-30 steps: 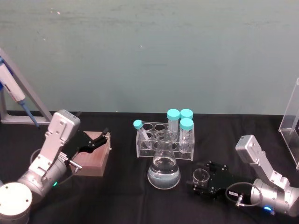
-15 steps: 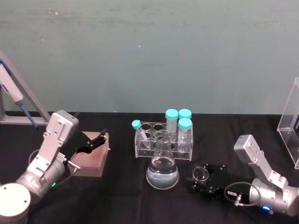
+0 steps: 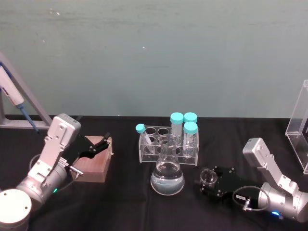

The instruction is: Place the experimental apparatus aside using one hand.

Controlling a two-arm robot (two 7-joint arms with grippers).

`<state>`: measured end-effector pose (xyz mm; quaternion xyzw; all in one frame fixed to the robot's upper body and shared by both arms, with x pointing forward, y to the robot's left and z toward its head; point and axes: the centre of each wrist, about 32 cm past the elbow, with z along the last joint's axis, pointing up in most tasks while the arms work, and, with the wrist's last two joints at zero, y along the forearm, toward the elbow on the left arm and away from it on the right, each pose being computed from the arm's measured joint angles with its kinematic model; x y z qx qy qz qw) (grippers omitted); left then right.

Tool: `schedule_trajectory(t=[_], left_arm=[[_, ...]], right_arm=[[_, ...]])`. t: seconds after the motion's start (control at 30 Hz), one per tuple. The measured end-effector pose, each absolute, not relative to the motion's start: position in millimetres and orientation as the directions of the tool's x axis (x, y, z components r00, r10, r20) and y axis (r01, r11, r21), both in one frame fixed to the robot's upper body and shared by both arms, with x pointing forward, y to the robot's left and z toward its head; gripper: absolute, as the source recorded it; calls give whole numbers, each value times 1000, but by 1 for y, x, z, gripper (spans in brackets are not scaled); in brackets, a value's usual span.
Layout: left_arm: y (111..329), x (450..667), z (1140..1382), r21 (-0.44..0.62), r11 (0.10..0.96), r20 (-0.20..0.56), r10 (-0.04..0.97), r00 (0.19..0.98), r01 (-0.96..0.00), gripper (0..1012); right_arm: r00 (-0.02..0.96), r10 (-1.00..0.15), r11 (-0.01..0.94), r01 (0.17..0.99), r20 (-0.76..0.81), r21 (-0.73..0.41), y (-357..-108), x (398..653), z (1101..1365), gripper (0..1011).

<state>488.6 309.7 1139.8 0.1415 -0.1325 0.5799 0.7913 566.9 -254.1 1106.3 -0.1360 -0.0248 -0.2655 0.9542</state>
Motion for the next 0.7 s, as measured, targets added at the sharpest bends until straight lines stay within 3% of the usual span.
schedule_trajectory(t=[0.37, 0.7], left_arm=[[310, 489, 1140, 70, 287, 374, 880, 292, -955, 1000], [310, 489, 1140, 70, 287, 374, 880, 292, -955, 1000]], right_arm=[[768, -617, 745, 640, 172, -186, -260, 566, 1114, 469], [627, -757, 616, 779, 185, -119, -264, 571, 1122, 469]])
